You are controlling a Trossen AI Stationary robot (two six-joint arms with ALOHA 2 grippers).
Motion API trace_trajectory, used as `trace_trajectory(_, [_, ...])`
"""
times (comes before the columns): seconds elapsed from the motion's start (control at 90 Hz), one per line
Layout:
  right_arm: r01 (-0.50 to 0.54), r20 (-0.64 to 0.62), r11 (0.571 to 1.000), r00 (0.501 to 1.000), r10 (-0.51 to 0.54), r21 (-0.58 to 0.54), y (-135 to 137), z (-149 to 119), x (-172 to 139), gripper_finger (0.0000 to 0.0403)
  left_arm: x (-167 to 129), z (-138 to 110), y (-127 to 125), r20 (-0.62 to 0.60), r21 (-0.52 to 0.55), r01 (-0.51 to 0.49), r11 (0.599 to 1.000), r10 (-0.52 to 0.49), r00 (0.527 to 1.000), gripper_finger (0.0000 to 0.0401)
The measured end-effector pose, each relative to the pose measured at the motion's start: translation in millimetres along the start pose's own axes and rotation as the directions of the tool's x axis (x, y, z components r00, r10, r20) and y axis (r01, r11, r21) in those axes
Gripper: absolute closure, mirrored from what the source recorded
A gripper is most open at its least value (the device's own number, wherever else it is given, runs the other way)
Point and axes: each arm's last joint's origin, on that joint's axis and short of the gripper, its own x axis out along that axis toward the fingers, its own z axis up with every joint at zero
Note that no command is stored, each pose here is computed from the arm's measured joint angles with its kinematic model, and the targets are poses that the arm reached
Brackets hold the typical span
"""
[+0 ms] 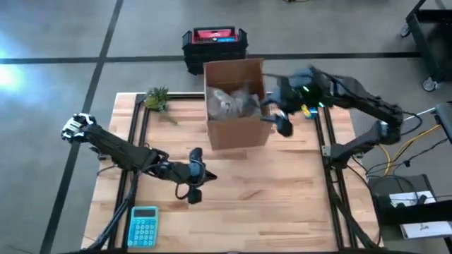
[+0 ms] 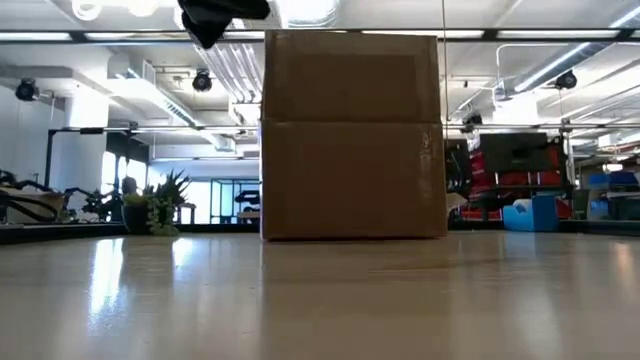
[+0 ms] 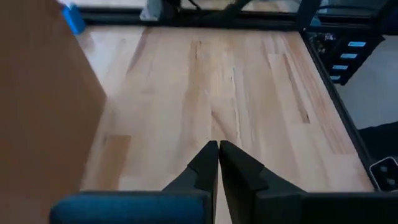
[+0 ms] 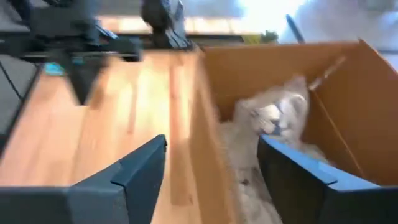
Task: Wrap mug
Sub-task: Return to Home Position
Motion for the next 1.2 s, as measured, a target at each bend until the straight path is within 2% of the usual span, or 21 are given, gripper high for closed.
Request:
trace_trajectory(0.178, [-0.035, -0.010, 0.998, 0.999, 0.035, 0.054, 19, -58, 9, 0.0243, -29, -20, 29, 0.064, -0.030, -0.035, 0.999, 0.037, 0.997, 0.0401])
trace_trajectory(0.344, [-0.073, 0.116, 0.995, 0.991, 0.065, 0.068, 31, -111, 21, 0.0300, -42, -60, 52, 0.183, -0.102, -0.015, 0.995, 0.033, 0.982, 0.0401])
trace_trajectory(0.511, [-0.108, 0.300, 0.993, 0.950, 0.088, 0.049, 34, -160, 38, 0.0361, -51, -94, 76, 0.243, -0.159, -0.045, 0.986, 0.083, 0.967, 0.0401])
trace_trajectory(0.633, [-0.142, 0.286, 0.989, 0.950, 0.122, 0.050, 37, -196, 47, 0.0396, -60, -108, 84, 0.280, -0.174, -0.057, 0.983, 0.105, 0.954, 0.0401])
trace_trajectory(0.756, [-0.168, 0.266, 0.974, 0.956, 0.123, 0.152, 38, -217, 49, 0.0393, -70, -115, 87, 0.337, -0.202, -0.049, 0.978, 0.116, 0.934, 0.0401])
trace_trajectory(0.867, [-0.187, 0.251, 0.951, 0.960, 0.124, 0.246, 38, -224, 51, 0.0379, -75, -117, 89, 0.373, -0.215, -0.033, 0.976, 0.114, 0.921, 0.0401])
trace_trajectory(0.944, [-0.186, 0.256, 0.955, 0.959, 0.126, 0.229, 38, -226, 53, 0.0371, -77, -118, 89, 0.380, -0.226, -0.026, 0.974, 0.113, 0.918, 0.0401])
trace_trajectory(1.033, [-0.193, 0.242, 0.963, 0.959, 0.145, 0.187, 40, -236, 58, 0.0362, -76, -120, 89, 0.373, -0.187, -0.029, 0.982, 0.098, 0.923, 0.0401])
trace_trajectory(1.122, [-0.199, 0.255, 0.961, 0.956, 0.147, 0.193, 40, -252, 62, 0.0355, -75, -124, 86, 0.367, -0.122, 0.037, 0.992, 0.011, 0.930, 0.0401])
trace_trajectory(1.2, [-0.216, 0.328, 0.957, 0.934, 0.143, 0.196, 40, -261, 61, 0.0349, -77, -127, 86, 0.379, -0.109, 0.076, 0.991, -0.030, 0.925, 0.0400])
